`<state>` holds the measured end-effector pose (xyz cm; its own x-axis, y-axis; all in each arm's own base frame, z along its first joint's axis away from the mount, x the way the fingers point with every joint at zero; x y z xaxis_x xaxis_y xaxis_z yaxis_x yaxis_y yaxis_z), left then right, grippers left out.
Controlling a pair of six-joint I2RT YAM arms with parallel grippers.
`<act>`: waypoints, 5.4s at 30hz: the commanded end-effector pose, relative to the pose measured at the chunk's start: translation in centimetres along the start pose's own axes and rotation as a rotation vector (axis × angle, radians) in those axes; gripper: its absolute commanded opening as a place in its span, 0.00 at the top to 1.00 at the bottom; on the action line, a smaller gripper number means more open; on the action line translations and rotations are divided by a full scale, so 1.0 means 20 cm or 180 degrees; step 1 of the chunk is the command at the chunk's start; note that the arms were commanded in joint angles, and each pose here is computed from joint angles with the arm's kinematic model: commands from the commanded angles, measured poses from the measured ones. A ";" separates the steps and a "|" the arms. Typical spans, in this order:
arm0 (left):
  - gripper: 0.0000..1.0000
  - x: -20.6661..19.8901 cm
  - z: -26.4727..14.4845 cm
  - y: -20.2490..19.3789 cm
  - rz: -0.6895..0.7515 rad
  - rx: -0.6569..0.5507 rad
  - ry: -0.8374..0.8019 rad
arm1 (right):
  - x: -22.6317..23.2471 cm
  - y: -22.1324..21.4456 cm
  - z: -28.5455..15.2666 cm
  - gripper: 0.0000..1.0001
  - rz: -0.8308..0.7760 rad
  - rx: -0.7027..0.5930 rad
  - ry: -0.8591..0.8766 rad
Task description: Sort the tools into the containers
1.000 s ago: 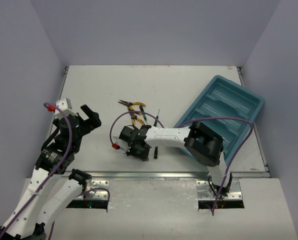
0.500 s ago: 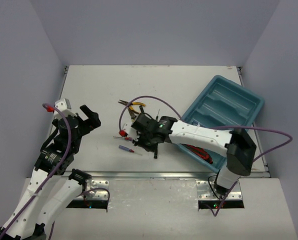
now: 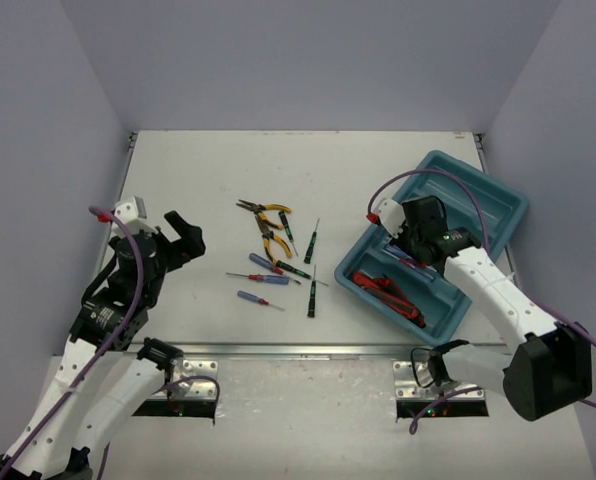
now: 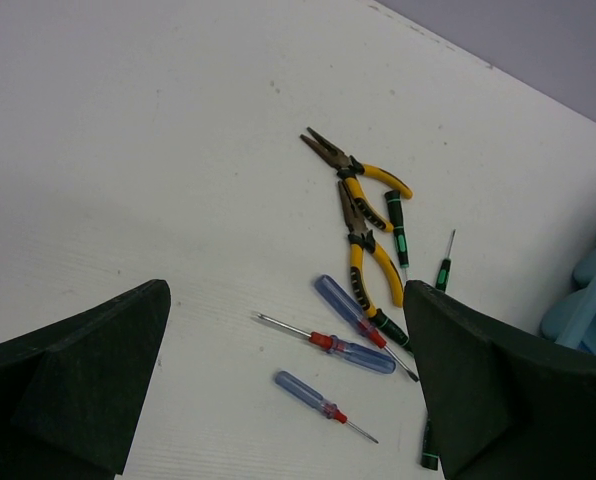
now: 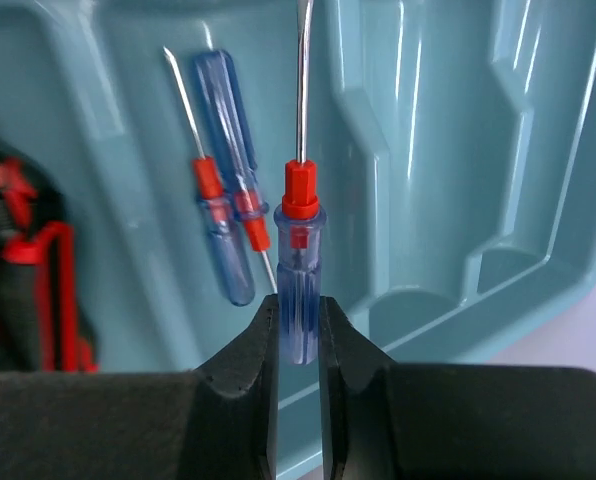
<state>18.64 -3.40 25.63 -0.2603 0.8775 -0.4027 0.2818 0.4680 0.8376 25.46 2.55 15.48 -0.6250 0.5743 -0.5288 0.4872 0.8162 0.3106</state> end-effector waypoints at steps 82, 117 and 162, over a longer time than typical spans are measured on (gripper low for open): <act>1.00 -0.68 -0.15 -0.63 -0.1366 0.1378 -0.1868 | 0.97 0.99 -0.64 0.30 0.2121 -0.2310 0.3432; 0.00 -0.42 0.07 -0.49 -0.0404 0.1190 -0.0350 | -0.05 0.12 0.00 0.98 -0.0146 -0.0071 -0.0119; 0.38 -0.38 0.57 -1.08 -0.0912 0.1866 0.2210 | 0.26 0.55 -0.56 0.01 0.2692 -0.2238 0.2239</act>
<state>24.70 -18.61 6.96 -0.8041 0.5740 -0.1544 0.4945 0.7902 0.3621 21.21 15.81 23.50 -0.5276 0.6437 0.5544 0.6770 -0.0756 0.7321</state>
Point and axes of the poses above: each gripper's point midway between its finger pads, its own z axis out along the fingers, its own x axis along the line the jaws close on, y = z × x, the point moved 5 cm from there along -z, back along the fingers, and after that the axes turned 3 degrees about -z, right-handed, at the moved point
